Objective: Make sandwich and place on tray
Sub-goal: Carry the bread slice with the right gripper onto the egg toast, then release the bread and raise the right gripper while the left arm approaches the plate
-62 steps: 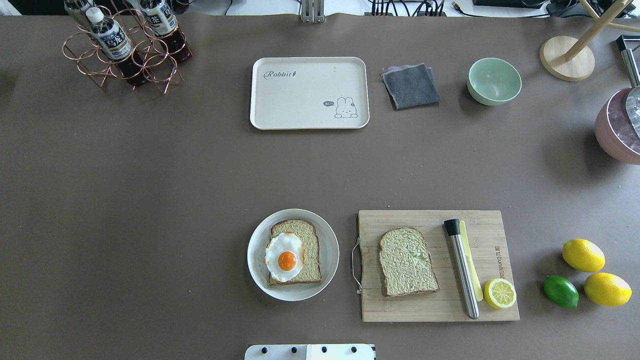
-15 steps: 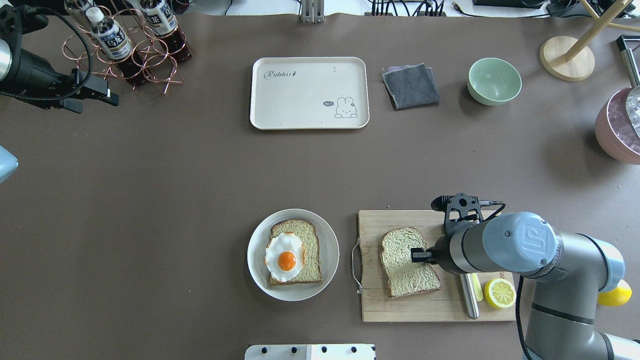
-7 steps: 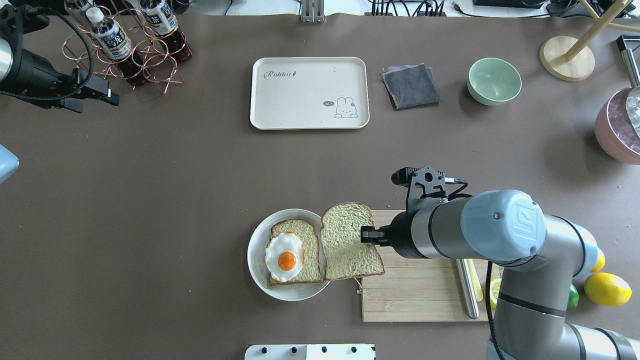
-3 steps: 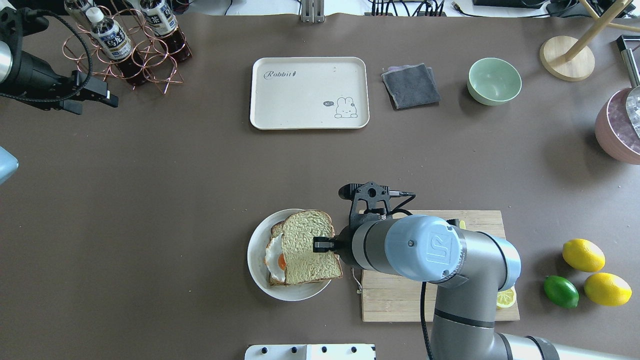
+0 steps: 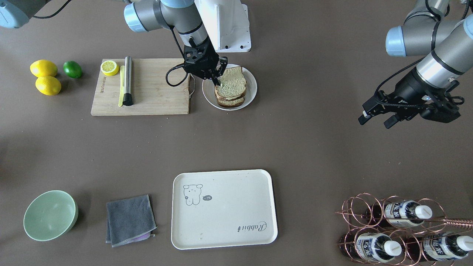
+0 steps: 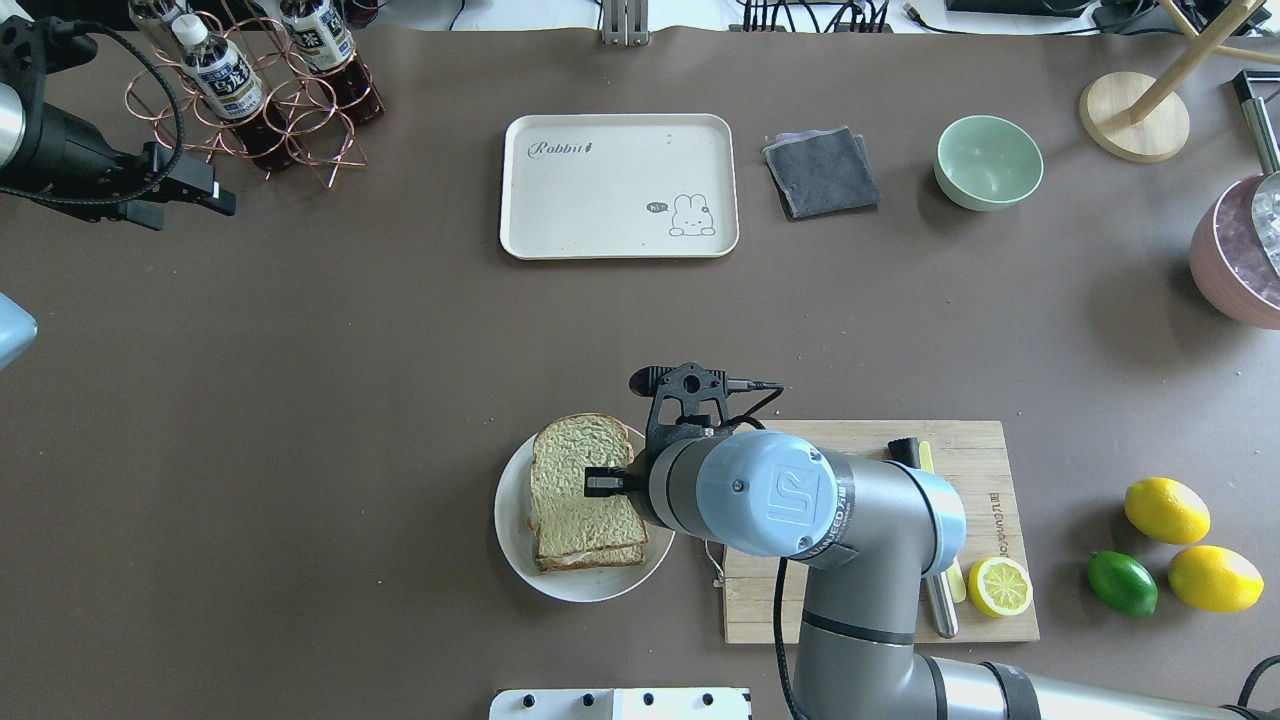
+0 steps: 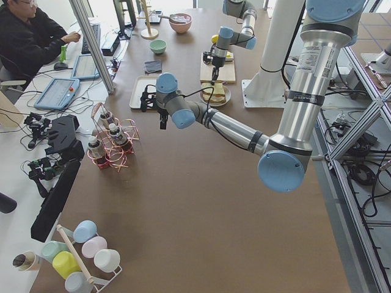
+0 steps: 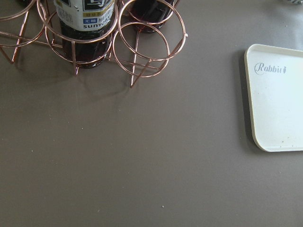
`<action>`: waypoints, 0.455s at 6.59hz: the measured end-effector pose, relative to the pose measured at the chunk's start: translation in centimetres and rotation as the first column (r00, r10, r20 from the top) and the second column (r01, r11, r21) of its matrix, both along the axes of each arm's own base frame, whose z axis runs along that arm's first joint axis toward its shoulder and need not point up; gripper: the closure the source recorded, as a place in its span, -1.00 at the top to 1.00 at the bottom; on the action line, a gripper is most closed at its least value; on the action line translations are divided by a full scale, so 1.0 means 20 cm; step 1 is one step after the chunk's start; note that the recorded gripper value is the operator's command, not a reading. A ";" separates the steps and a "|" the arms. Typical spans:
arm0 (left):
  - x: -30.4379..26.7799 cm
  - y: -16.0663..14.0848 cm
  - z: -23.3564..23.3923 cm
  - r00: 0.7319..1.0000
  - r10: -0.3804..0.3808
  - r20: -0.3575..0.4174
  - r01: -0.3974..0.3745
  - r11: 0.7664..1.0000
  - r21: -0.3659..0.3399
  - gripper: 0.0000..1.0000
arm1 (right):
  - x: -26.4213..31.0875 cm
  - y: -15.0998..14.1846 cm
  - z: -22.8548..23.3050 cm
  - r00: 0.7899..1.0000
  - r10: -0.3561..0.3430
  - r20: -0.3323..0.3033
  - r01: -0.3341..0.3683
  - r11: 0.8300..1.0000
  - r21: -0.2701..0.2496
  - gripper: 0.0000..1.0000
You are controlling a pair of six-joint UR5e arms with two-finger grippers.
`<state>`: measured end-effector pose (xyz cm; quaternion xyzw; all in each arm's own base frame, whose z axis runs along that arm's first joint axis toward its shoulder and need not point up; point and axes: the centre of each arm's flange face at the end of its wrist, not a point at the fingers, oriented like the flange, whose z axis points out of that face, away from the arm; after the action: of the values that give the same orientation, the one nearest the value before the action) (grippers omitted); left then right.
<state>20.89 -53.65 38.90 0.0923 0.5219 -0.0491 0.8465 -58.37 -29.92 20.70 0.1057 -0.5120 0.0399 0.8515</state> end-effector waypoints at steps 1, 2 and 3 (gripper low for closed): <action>0.02 0.00 0.00 1.000 0.007 0.001 -0.007 1.000 -0.002 0.94 | -0.04 -0.01 0.01 1.000 0.003 -0.011 -0.003 1.000 -0.001 -1.00; 0.04 0.00 0.01 1.000 0.012 0.002 -0.012 1.000 -0.004 0.94 | -0.06 -0.02 0.03 1.000 0.003 -0.022 -0.003 1.000 -0.003 -1.00; 0.05 0.00 0.01 1.000 0.015 0.003 -0.015 1.000 -0.004 0.94 | -0.06 -0.02 0.04 1.000 0.003 -0.027 -0.003 1.000 -0.004 -0.44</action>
<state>21.87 -53.69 39.09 0.0868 0.5213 -0.0439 0.8478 -59.58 -30.31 21.57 0.1050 -0.5003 0.0407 0.8585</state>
